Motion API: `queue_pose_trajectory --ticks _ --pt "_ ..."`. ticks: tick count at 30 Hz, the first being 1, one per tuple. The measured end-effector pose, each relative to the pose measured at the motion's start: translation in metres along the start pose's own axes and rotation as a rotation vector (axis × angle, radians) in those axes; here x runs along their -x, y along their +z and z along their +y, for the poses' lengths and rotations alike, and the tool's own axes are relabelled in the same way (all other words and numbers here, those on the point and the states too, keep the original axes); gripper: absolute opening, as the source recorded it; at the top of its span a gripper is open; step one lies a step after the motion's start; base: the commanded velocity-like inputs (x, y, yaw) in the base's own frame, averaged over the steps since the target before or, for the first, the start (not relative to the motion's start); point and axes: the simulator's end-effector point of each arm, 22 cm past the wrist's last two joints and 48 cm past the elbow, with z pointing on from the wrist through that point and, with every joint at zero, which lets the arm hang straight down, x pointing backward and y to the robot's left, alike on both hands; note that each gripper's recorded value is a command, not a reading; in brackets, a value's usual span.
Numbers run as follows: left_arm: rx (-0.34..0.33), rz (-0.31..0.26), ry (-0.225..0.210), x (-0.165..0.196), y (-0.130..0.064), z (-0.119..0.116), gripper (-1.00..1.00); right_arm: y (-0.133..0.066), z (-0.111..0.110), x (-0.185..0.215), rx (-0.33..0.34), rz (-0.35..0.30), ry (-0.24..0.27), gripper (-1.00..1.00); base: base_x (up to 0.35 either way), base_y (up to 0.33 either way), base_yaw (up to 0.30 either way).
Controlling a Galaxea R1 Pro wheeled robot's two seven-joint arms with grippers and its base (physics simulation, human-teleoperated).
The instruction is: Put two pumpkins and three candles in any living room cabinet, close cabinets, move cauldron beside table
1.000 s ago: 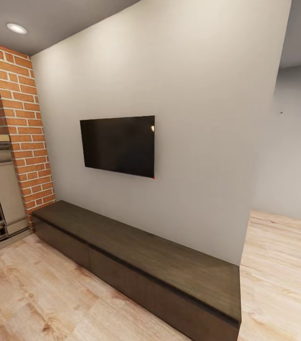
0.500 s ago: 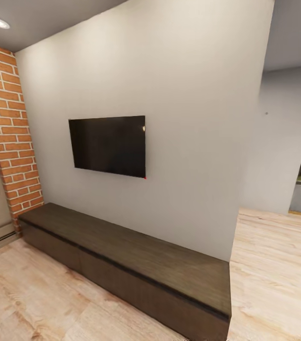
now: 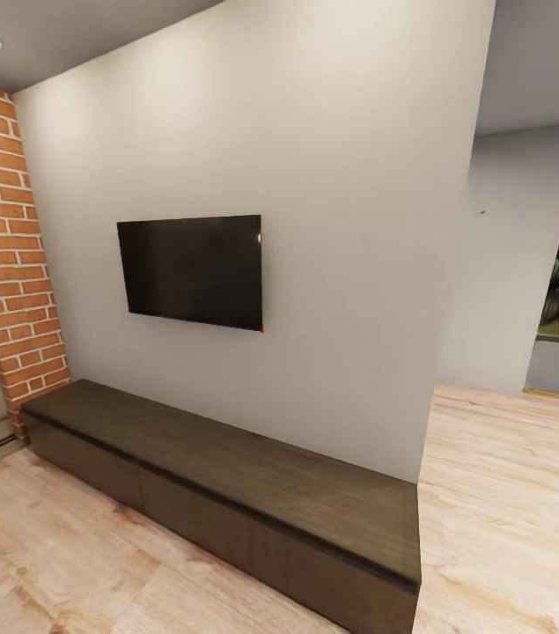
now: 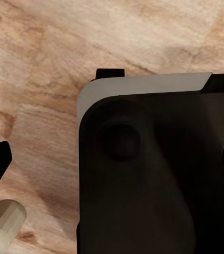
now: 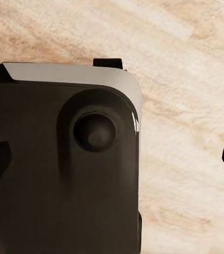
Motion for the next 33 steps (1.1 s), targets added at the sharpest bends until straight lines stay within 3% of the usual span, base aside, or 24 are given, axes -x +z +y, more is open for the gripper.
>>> queue_pose_trajectory --ticks 10,33 --pt "0.0 0.001 0.0 -0.0004 0.0 0.0 1.0 0.0 -0.0001 -0.0008 0.0 0.003 0.001 1.0 0.0 0.0 -0.03" --pt "-0.001 0.001 0.0 -0.0005 0.0 -0.0002 1.0 0.0 -0.0013 -0.0013 -0.002 0.003 0.002 1.0 0.0 0.0 -0.258"
